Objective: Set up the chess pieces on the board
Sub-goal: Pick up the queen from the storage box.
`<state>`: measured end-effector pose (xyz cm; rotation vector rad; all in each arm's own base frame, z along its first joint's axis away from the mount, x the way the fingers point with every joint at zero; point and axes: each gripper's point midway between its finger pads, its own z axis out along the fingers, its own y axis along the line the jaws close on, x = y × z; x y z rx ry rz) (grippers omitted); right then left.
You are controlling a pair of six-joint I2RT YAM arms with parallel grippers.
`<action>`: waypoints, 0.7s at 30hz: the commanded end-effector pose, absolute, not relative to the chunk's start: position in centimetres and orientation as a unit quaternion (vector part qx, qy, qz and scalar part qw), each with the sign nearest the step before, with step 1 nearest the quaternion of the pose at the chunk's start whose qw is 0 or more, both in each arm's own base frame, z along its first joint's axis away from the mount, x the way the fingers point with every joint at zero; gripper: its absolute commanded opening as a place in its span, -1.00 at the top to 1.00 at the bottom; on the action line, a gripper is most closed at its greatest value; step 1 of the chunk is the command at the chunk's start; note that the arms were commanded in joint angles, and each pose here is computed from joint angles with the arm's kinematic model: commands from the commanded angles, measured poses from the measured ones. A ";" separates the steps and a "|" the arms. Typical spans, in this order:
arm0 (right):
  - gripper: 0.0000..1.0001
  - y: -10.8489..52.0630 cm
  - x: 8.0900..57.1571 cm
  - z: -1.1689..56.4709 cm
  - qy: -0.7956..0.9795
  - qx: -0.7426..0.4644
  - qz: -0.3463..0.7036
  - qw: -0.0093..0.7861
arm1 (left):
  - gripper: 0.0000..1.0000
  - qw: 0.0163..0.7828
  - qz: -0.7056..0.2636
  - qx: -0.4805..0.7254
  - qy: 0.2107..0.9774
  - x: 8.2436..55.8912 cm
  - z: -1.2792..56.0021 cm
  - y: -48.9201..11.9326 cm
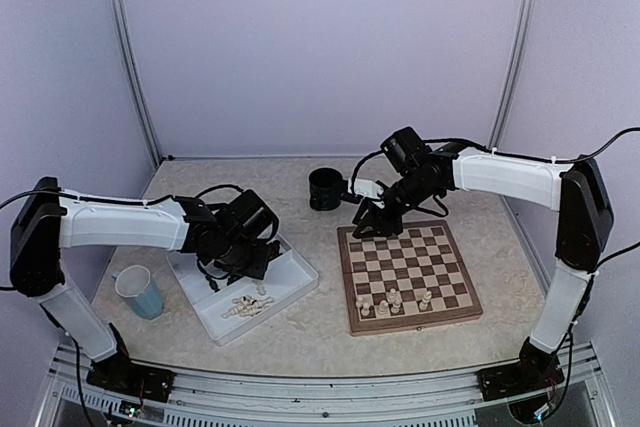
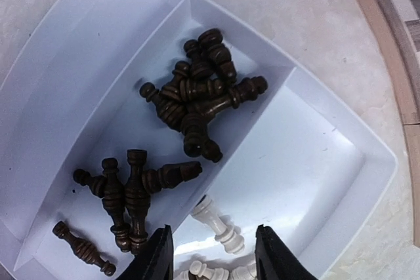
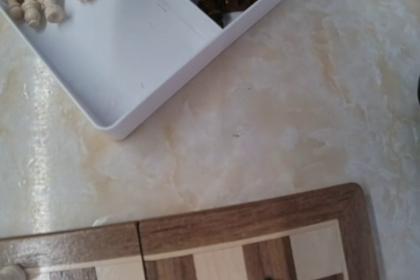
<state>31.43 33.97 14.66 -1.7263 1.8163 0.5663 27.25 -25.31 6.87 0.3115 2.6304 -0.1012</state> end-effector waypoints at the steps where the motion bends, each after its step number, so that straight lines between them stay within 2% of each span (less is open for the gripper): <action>1: 0.28 34.2 31.6 15.8 0.674 -0.642 0.211 0.297 | 0.22 0.242 -0.069 0.092 0.963 26.1 8.4 -26.0; 6: 0.27 34.2 31.4 15.8 0.673 -0.642 0.216 0.296 | 0.23 0.193 -0.071 0.089 0.975 24.5 4.9 -26.6; 16: 0.27 33.8 30.9 15.1 0.674 -0.643 0.216 0.292 | 0.21 0.165 -0.046 0.085 0.982 24.6 1.5 -26.7; 21: 0.27 33.9 30.9 15.0 0.674 -0.643 0.218 0.291 | 0.36 0.143 -0.032 0.101 0.984 24.3 -0.2 -26.7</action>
